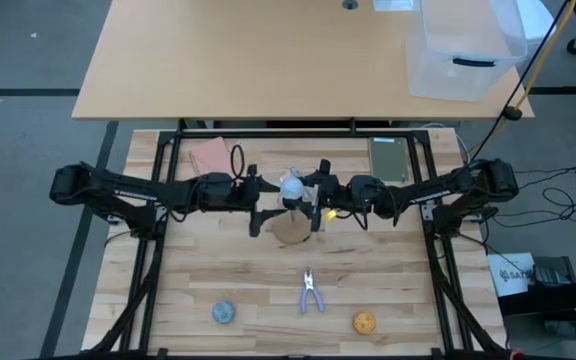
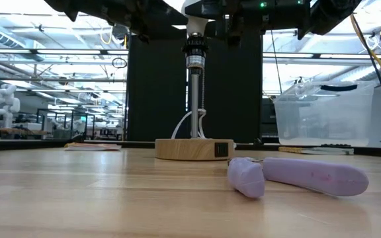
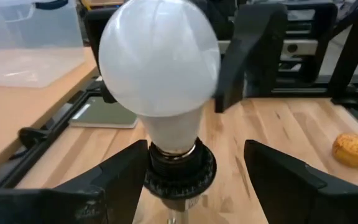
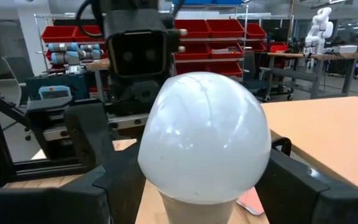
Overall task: Screw lightbulb
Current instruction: Insert the lightbulb on the lamp
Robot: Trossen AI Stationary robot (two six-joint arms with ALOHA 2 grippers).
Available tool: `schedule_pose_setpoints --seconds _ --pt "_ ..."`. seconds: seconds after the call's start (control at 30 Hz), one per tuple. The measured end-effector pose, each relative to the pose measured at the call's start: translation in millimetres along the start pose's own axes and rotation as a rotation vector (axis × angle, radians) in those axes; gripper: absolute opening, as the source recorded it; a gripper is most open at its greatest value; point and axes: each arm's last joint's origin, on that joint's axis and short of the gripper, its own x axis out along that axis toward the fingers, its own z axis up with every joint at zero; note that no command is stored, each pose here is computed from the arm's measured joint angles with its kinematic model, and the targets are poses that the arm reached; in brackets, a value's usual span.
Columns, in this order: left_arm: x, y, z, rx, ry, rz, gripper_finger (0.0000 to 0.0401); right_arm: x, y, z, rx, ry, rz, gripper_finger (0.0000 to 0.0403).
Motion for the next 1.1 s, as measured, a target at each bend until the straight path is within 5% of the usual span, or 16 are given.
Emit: schedule_pose_setpoints --seconds 1.1 --pt "-1.2 13.7 4.5 0.003 -0.039 0.136 0.0273 -1.5 5.6 -3.8 0.019 0.031 0.001 0.0254"
